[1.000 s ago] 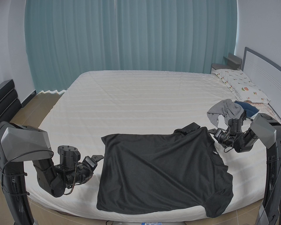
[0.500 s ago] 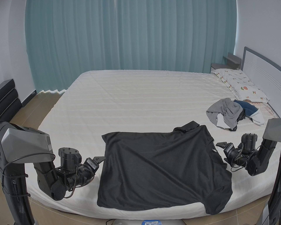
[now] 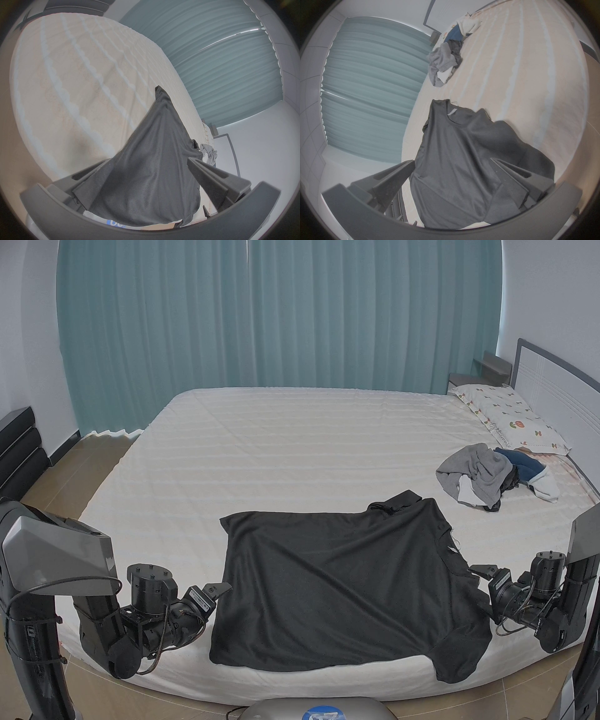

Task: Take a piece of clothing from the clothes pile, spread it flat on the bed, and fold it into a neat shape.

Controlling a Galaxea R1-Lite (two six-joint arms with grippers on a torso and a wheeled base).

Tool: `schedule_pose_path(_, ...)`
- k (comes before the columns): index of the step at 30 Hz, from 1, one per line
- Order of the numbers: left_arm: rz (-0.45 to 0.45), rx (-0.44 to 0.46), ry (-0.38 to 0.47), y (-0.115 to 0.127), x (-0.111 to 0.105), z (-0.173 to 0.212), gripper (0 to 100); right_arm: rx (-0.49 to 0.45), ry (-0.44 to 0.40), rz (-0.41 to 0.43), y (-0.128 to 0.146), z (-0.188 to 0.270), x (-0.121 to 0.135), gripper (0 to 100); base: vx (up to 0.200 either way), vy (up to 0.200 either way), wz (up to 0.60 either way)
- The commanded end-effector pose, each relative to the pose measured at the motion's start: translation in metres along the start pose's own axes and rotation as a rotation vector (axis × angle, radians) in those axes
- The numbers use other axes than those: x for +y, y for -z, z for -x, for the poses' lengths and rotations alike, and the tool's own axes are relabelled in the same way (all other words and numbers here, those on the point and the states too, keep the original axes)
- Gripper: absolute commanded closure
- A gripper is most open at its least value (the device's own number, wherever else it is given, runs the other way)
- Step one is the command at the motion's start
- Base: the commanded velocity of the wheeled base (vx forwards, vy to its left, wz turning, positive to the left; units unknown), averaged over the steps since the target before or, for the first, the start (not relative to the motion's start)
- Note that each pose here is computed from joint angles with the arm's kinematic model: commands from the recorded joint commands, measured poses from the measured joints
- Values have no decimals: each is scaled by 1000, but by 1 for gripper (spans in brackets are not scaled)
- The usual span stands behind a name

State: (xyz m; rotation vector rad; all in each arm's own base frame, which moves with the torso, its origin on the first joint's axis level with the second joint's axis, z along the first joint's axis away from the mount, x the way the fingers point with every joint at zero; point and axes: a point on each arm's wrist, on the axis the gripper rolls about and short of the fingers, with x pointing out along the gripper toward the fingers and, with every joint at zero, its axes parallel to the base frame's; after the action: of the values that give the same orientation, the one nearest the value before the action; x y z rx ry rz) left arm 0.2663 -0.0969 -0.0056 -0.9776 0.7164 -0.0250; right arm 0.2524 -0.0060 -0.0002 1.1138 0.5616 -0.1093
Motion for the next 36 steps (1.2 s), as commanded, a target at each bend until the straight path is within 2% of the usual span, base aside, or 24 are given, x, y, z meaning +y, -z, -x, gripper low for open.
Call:
schedule_pose_path(1,-4,7,0,2,-1,1,0,19,31,-5,4,-4,-8,0,0,-200,0)
schedule_pose_path(9,-7,11,-8,3,1,3,0,17,27,-4,4,-2,-7,0,0,-200,0)
schedule_pose_path(14,-22,19,-21,5,3,13,0,19,30,-3,4,-1,-8,0,0,0,0)
schedule_pose_path(15,-93,24,-35,5,7,26,0,19,31,-2,4,-1,-8,0,0,0,0)
schedule_pose_path(22,-243,26,-107,0,23,43,0,24,32,3,6,0,-7,0,0,0,0)
schedule_pose_path(30,-250,12,-98,-3,22,40,0,48,39,36,13,4,-6,0,0,0,0)
schedule_pose_path(36,-247,15,-99,-3,22,39,0,76,43,65,21,7,-5,0,-200,0,0)
